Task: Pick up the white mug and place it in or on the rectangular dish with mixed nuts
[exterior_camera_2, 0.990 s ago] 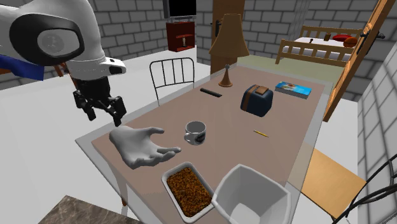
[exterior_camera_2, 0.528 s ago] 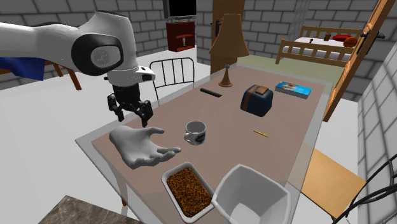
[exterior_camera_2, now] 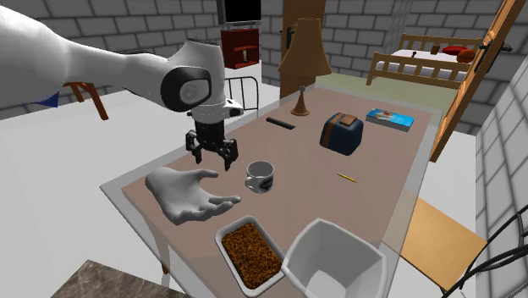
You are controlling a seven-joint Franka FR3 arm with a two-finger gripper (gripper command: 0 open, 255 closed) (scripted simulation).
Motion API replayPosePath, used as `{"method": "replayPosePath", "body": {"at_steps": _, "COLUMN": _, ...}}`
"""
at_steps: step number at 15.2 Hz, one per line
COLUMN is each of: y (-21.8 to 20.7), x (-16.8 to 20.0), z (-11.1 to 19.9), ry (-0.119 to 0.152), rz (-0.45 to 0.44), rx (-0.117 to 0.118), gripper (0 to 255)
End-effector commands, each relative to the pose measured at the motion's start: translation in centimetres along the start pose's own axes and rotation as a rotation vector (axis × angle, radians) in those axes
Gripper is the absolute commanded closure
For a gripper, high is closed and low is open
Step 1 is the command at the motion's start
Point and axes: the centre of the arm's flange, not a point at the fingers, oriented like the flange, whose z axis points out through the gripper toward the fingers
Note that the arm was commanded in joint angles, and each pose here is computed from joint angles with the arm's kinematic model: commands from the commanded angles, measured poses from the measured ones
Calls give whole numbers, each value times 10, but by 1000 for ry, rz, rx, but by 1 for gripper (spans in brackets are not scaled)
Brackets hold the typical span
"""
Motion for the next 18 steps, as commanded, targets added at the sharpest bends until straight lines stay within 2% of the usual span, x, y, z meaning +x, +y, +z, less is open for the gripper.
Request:
{"method": "replayPosePath", "body": {"at_steps": 1, "y": 21, "x": 17, "z": 11, "ry": 0, "rz": 5, "rx": -4, "gripper": 0}}
{"method": "replayPosePath", "body": {"at_steps": 16, "y": 156, "x": 140, "z": 81, "ry": 5, "rz": 48, "rx": -20, "gripper": 0}}
{"method": "replayPosePath", "body": {"at_steps": 18, "y": 159, "x": 143, "z": 88, "ry": 6, "rz": 49, "rx": -20, "gripper": 0}}
